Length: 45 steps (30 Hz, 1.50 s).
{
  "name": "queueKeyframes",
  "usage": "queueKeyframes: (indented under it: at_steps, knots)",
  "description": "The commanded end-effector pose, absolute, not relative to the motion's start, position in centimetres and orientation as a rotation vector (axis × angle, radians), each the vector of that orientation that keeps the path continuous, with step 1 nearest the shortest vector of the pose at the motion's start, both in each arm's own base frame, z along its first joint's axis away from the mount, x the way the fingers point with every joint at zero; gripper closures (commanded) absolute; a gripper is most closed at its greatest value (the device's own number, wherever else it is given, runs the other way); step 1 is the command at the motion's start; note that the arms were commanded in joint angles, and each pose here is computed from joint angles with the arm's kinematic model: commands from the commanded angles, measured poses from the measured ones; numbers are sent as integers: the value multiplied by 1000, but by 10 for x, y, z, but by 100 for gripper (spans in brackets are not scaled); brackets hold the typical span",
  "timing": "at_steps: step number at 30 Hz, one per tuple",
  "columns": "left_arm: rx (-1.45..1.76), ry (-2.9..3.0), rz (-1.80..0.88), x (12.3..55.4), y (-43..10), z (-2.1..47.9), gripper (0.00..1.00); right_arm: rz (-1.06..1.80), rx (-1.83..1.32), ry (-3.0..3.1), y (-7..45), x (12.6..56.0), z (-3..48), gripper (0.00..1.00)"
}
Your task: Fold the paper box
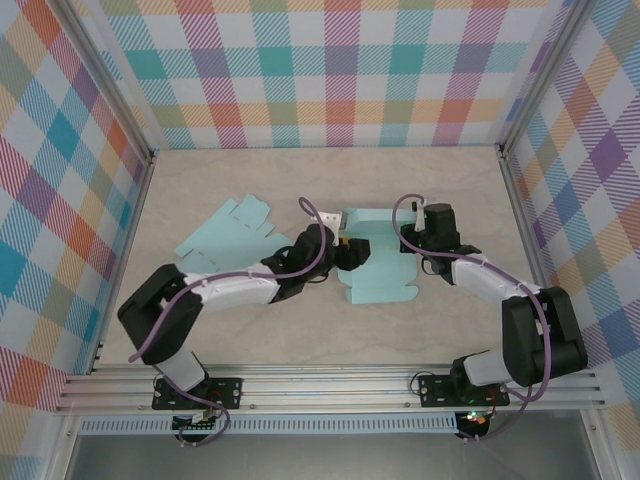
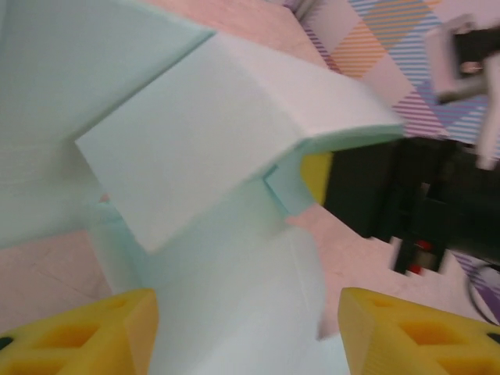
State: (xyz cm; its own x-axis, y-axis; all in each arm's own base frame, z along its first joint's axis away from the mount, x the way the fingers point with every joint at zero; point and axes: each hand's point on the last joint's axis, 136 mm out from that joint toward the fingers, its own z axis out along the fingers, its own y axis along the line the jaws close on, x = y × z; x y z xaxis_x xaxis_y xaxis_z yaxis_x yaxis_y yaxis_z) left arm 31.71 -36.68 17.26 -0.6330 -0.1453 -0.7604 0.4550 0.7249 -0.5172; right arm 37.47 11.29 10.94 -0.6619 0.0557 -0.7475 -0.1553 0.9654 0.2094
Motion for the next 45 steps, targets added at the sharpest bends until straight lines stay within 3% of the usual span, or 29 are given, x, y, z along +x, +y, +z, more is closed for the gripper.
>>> queueKeyframes:
  at_steps: [1, 8, 14, 22, 33, 45]
  knots:
    - [360, 2063, -987, 289, -364, 197, 35, 359, -66, 2230, 118, 377, 120, 100]
    - [405, 1966, -933, 272, -335, 246, 35, 363, -70, 2233, 119, 377, 119, 100]
    - [284, 1908, -551, 302, -279, 276, 41, 364, -69, 2230, 119, 377, 120, 100]
    - [23, 2009, -278, 357, -218, 242, 45, 368, -74, 2230, 120, 377, 120, 100]
    - [154, 2097, -353, 392, -258, 180, 46, 374, -73, 2236, 121, 377, 118, 100]
    - [271, 2116, -583, 373, -304, 165, 46, 376, -73, 2238, 121, 377, 118, 100]
